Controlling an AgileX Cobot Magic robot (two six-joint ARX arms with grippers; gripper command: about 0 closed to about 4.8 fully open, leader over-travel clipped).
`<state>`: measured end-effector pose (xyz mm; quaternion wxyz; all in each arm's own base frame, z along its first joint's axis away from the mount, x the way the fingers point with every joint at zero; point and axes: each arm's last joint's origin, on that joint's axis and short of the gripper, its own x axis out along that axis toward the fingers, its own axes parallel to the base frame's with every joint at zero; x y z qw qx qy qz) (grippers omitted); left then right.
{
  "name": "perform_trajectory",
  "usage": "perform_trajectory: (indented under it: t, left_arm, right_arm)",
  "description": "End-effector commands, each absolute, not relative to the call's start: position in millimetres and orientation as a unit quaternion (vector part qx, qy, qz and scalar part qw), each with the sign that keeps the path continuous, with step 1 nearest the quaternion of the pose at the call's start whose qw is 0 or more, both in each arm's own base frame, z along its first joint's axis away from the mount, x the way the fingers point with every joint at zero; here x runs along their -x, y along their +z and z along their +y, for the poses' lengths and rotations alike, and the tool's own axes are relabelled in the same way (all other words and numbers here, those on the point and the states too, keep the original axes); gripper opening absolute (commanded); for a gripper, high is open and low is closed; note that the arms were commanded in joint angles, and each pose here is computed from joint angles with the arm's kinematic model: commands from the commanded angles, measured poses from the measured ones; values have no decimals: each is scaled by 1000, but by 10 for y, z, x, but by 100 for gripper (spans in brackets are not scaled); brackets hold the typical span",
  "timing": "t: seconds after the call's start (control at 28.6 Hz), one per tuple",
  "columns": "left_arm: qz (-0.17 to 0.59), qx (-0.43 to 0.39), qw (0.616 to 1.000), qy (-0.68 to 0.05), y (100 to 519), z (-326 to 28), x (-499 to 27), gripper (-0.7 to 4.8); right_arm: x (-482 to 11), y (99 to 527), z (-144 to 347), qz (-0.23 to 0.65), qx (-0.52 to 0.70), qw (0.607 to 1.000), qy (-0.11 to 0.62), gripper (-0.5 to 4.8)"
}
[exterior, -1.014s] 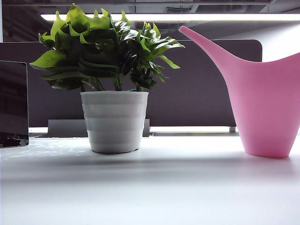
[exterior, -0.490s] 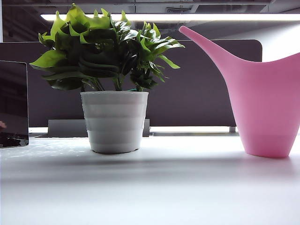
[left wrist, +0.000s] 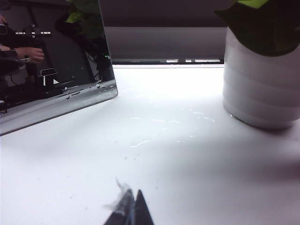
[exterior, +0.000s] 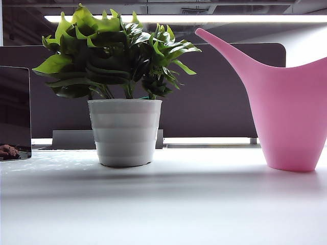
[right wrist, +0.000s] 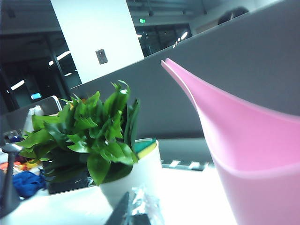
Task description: Pick up the watering can from the table, water the potted plant, and put the can back.
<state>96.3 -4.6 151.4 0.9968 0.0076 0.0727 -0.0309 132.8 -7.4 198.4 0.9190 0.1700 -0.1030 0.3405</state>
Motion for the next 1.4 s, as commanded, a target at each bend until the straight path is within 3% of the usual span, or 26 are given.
perform_trajectory:
  t: [0.03,0.21,0.56,0.66,0.94,1.4]
  left_arm:
    - [68,-10,997,-33,1524,-47,-964,-5]
    - [68,-10,997,-33,1524,-47,-964,-5]
    - [68,-10,997,-33,1524,-47,-964,-5]
    - [68,-10,997,-33,1524,-47,-964,-5]
    - [68,-10,997,-33,1524,-47,-964,-5]
    - [69,-10,997,-32,1524,-47,-964,-5]
  right_arm:
    - [-1211,2049,-47,-138,-107,925,338,-2]
    - [-1120,2032,-37,-140,-59,941,302,-2]
    - [-1053,1705,-163,-22,-123,992,10,-2]
    - [-1028,1669,-174,-10,-117,993,-28,-2]
    - [-1005,1651,-30,-2,-50,999,0,-2]
    - [-975,1641,65,0,-49,999,13,-2]
